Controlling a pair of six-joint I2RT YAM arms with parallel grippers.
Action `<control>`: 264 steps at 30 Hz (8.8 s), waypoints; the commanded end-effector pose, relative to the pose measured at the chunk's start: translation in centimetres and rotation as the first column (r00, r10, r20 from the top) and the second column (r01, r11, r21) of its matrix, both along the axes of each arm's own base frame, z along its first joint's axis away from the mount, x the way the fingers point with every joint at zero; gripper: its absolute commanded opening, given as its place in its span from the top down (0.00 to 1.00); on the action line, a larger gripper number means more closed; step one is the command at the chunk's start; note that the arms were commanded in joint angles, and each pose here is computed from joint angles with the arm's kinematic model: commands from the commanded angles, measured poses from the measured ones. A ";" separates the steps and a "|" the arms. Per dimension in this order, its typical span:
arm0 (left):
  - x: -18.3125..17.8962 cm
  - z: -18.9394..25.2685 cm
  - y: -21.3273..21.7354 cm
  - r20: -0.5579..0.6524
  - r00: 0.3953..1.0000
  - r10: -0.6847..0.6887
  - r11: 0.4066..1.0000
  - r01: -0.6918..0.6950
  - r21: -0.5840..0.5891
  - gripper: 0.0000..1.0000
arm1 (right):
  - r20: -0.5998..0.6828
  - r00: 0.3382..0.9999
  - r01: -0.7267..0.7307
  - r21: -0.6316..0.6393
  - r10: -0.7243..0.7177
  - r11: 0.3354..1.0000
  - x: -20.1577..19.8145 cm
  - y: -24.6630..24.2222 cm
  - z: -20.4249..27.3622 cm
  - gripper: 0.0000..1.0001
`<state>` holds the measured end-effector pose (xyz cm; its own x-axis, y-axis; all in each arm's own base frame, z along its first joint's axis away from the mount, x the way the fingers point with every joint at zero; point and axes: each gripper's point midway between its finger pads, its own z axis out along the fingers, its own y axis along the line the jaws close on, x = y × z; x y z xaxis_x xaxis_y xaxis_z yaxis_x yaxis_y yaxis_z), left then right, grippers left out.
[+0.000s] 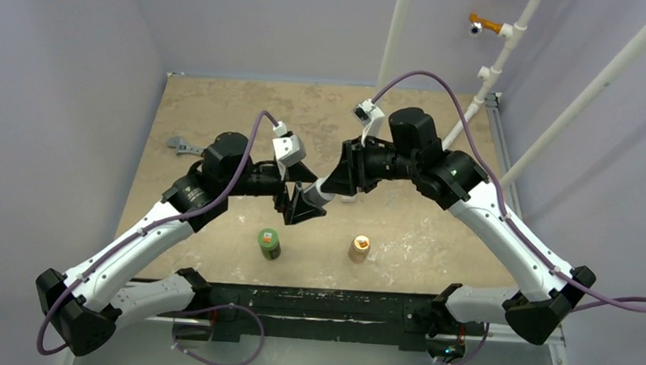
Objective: Sort the pills into containers
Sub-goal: Unscrew the lid of the pill bottle.
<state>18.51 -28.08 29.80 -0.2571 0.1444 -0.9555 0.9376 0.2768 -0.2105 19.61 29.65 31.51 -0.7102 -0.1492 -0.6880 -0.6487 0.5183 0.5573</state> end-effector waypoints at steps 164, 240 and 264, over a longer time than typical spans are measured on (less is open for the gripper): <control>8.1 1.8 0.1 0.179 0.799 0.574 0.819 -0.557 -0.141 1.00 | -0.051 0.898 0.430 0.306 -0.437 0.849 9.0 1.8 5.3 0.28; 6.8 7.1 3.2 0.272 0.783 0.559 0.829 -0.535 -0.163 1.00 | 0.094 0.915 0.332 0.379 -0.393 0.864 7.3 2.9 10.7 0.13; 7.0 5.9 2.1 0.246 0.802 0.543 0.839 -0.526 -0.138 1.00 | 0.085 0.914 0.345 0.355 -0.397 0.869 7.4 4.0 9.9 0.57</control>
